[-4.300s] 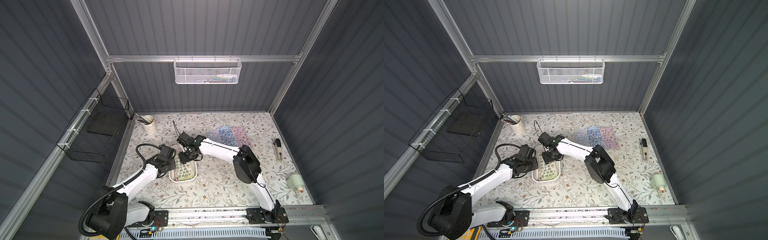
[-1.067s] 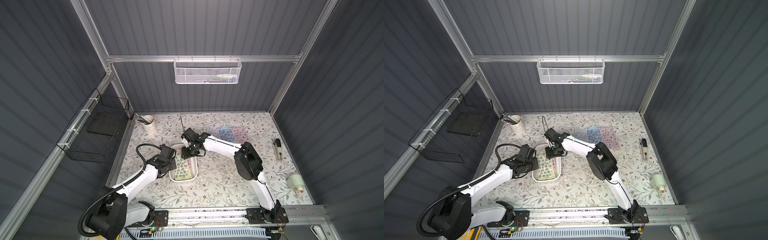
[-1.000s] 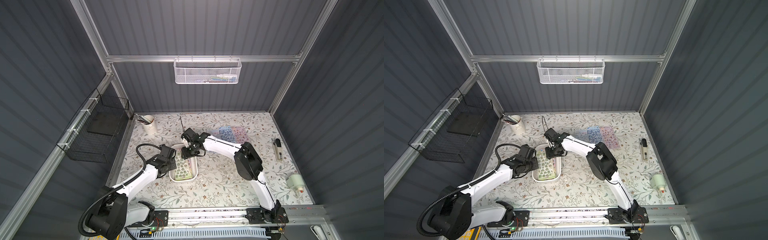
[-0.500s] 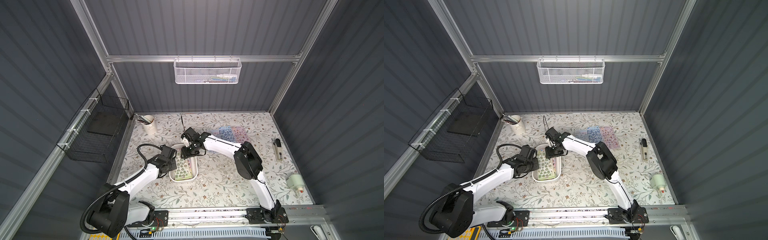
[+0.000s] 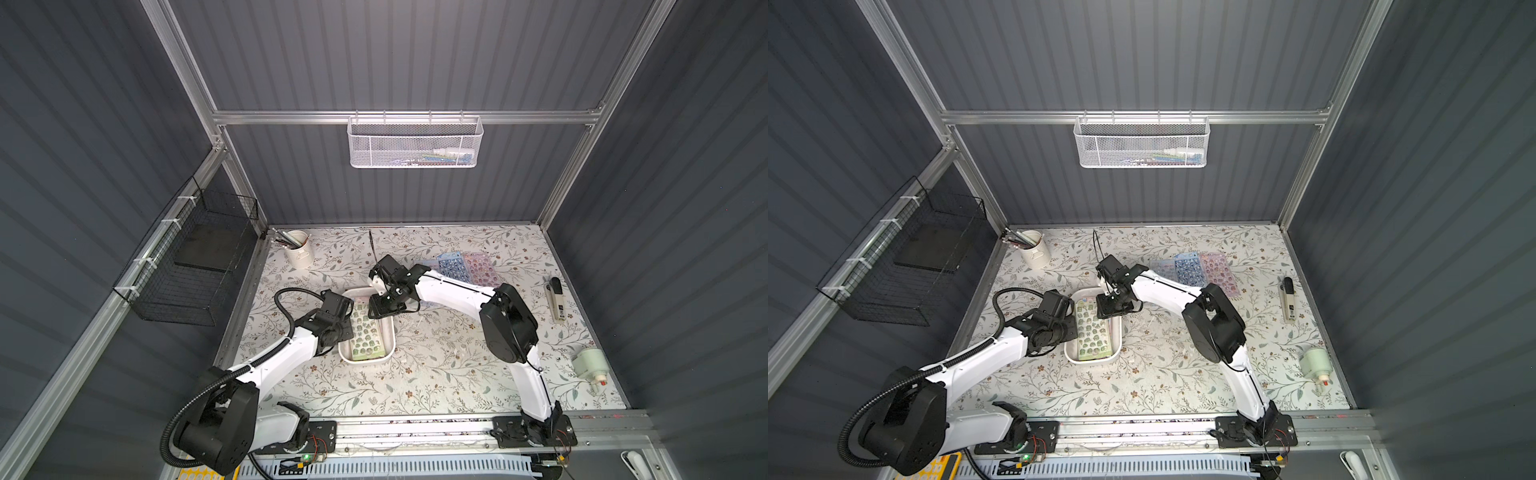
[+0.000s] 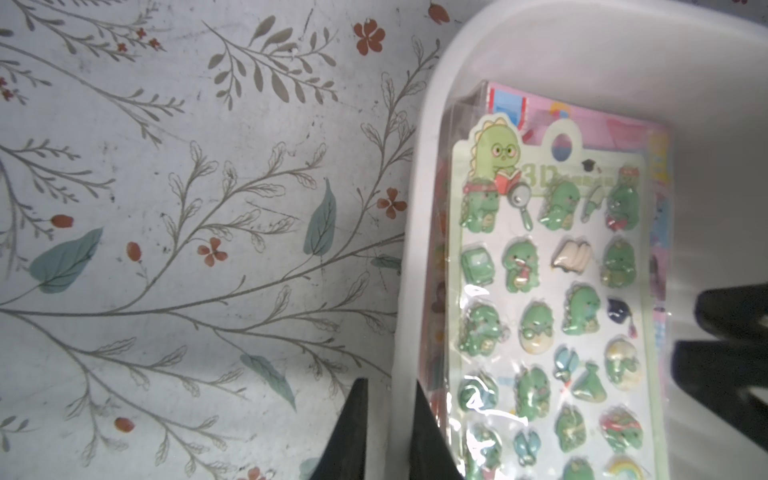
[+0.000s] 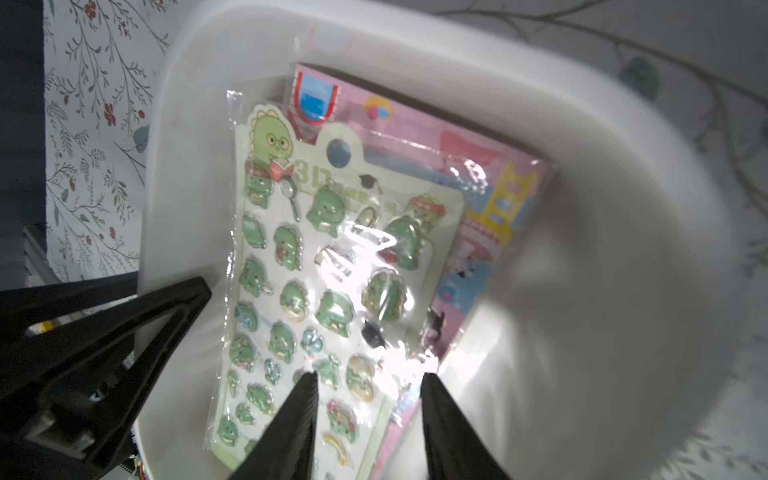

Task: Take the stickers out of the storage box
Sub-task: Pick up the sticker from the storage box, then move the storage box to the center of the board.

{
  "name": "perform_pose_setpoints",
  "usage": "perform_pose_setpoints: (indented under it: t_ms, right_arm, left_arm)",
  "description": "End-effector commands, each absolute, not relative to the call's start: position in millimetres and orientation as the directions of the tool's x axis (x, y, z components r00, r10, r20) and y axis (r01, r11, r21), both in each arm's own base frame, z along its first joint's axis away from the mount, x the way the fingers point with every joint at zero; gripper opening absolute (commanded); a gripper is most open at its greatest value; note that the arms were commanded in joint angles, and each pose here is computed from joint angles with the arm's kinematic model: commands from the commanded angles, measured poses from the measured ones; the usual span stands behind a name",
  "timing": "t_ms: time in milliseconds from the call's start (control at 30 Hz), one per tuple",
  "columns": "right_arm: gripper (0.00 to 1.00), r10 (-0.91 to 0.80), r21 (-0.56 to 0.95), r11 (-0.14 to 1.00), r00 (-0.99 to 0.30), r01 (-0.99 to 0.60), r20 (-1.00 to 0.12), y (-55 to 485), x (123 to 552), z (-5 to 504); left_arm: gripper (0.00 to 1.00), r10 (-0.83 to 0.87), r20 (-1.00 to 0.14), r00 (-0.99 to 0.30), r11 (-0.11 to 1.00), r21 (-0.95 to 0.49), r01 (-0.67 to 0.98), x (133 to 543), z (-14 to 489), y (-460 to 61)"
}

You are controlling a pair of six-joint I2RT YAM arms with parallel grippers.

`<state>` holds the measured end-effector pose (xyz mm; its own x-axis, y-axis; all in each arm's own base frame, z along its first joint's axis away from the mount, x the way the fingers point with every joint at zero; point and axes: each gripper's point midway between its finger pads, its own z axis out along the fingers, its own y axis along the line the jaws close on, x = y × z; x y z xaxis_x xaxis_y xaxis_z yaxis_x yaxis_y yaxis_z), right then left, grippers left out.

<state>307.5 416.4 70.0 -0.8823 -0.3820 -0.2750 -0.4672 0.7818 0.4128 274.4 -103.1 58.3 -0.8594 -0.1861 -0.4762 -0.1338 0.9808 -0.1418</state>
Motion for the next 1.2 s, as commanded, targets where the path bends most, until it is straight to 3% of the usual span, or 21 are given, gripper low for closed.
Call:
perform_pose_setpoints:
  t_ms: [0,433,867,1167]
  right_arm:
    - [0.44,-0.423,0.317,0.817,-0.874,-0.482,-0.240,398,295,58]
    - [0.47,-0.474,0.250,0.825,-0.862,-0.506,-0.180,405,282,29]
    - [0.61,-0.478,0.221,0.833,-0.861,-0.508,-0.176,404,288,17]
    - [0.60,-0.459,0.290,0.823,-0.873,-0.488,-0.166,417,287,14]
  left_arm:
    - [0.19,-0.198,-0.482,-0.854,0.979,-0.138,-0.150,275,61,-100]
    - [0.19,-0.195,-0.486,-0.852,0.980,-0.136,-0.146,275,62,-99]
    - [0.21,-0.199,-0.488,-0.850,0.979,-0.142,-0.148,275,61,-100]
    - [0.23,-0.205,-0.488,-0.849,0.978,-0.140,-0.156,272,59,-98]
